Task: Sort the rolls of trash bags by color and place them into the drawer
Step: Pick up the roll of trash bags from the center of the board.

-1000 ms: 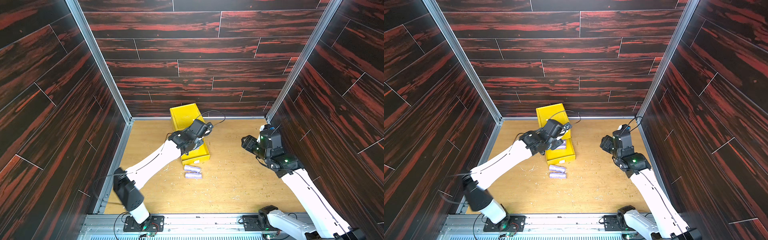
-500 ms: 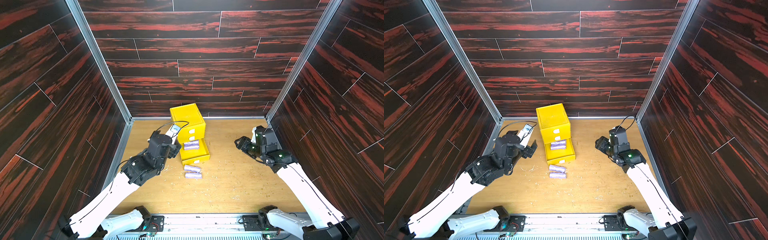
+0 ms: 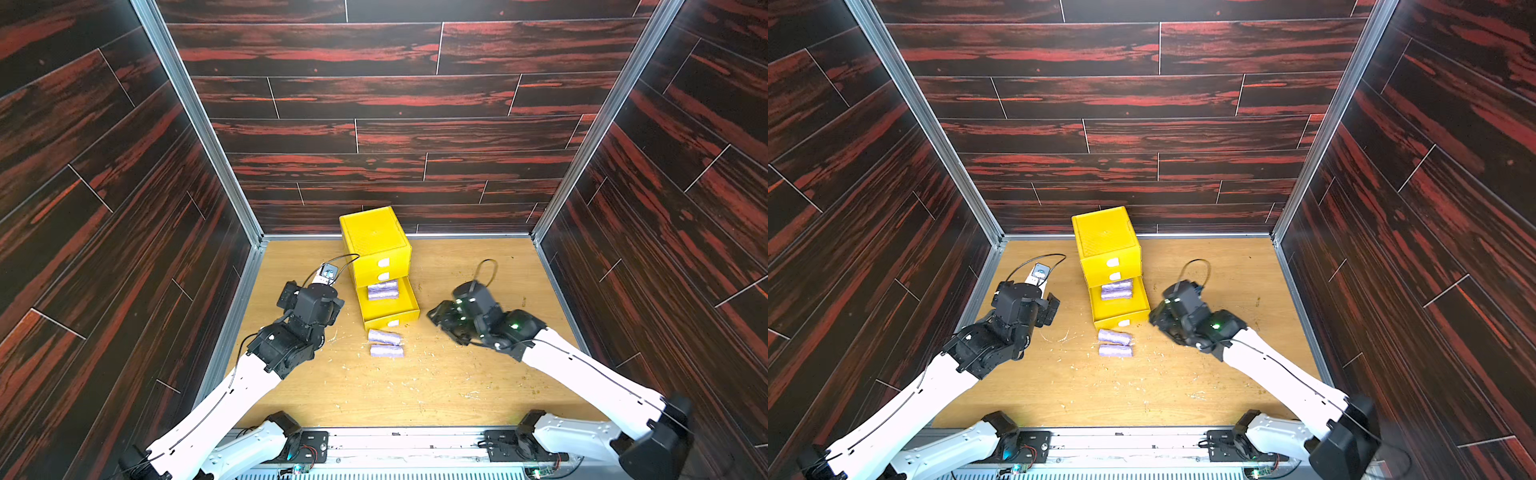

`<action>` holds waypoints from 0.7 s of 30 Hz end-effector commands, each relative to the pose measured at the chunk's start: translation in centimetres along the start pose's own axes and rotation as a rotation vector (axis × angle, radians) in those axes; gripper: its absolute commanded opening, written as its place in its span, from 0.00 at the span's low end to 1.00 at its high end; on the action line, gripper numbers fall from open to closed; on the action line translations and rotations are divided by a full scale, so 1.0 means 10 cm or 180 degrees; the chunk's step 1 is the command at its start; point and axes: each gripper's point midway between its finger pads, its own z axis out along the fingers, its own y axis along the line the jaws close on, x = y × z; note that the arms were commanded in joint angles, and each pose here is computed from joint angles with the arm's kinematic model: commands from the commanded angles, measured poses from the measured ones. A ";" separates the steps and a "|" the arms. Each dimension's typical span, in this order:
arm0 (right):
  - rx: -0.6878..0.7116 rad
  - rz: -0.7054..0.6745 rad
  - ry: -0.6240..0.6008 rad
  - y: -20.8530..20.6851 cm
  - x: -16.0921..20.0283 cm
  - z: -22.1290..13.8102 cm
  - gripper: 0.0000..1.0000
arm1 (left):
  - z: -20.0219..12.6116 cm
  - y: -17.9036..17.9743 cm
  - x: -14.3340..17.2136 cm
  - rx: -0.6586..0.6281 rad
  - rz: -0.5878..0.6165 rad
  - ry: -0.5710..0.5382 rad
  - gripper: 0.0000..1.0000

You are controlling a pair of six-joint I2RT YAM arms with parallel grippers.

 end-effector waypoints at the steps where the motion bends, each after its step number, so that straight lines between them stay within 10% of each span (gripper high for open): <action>1: 0.0543 0.0771 0.0229 -0.17 0.31 0.22 0.56 | -0.03 0.17 0.02 -0.0248 -0.0162 -0.0041 0.98; 21: 0.1194 0.1467 0.1026 -0.22 1.10 1.39 0.60 | -0.07 0.23 0.10 -0.0318 -0.0200 -0.0110 0.98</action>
